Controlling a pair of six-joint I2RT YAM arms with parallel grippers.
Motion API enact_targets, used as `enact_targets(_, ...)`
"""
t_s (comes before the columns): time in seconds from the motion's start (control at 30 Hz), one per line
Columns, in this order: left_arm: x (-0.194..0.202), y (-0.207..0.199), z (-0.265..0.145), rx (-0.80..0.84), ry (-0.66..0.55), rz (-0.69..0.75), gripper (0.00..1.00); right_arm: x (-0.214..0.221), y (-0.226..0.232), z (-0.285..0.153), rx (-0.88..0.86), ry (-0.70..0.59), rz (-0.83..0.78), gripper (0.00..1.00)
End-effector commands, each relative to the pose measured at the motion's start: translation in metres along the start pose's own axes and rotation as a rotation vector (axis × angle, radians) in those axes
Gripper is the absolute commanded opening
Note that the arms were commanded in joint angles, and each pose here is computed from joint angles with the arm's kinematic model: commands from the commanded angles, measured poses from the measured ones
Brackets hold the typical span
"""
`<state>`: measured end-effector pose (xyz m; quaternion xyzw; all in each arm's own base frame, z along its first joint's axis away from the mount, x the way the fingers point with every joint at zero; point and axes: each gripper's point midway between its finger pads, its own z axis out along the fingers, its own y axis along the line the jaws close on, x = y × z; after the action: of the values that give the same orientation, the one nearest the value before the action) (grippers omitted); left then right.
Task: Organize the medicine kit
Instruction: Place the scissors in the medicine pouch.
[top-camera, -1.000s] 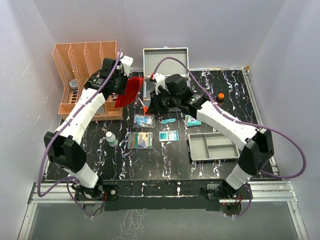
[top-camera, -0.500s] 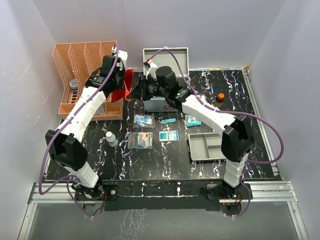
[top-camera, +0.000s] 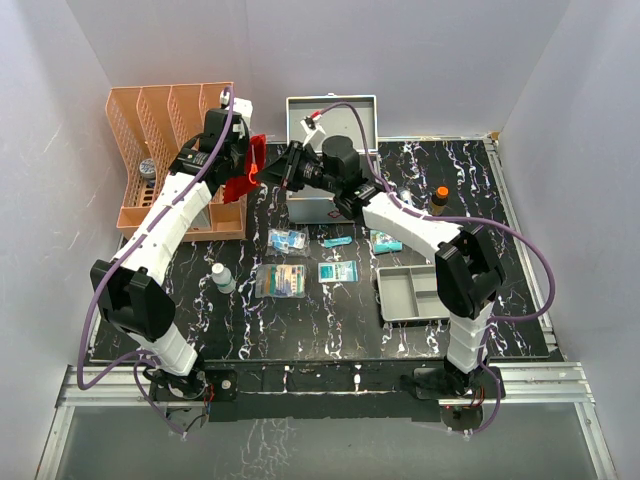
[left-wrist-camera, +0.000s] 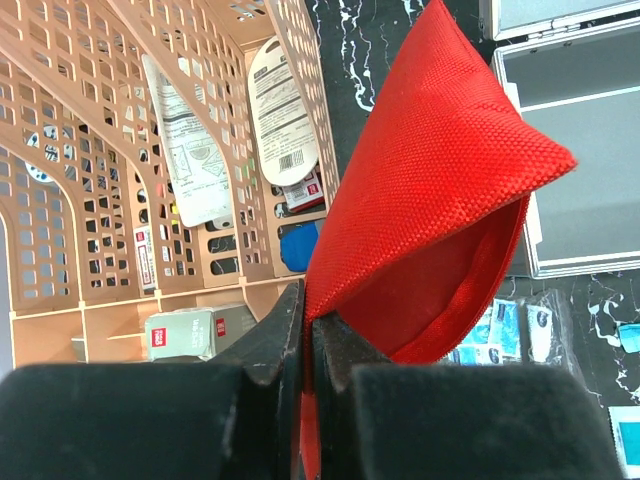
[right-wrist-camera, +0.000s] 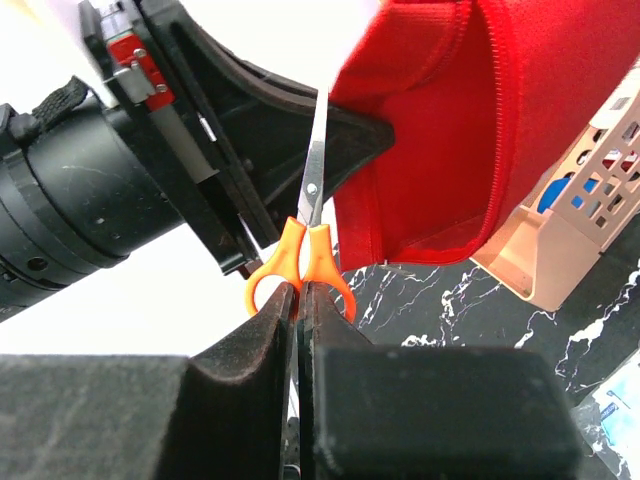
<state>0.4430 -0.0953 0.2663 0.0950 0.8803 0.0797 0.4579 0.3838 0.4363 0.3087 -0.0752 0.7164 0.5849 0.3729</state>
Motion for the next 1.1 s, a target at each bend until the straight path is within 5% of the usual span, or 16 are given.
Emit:
enact_targets(0.0, -0.026, 0.011, -0.017, -0.017, -0.08, -0.041, 0.0, -0.026, 0.014, -0.005, -0.071, -0.107, 0.022, 0.0)
enact_targets(1.07, -0.024, 0.002, -0.018, 0.03, -0.066, -0.055, 0.0, -0.026, -0.017, 0.018, -0.144, -0.158, 0.238, 0.0)
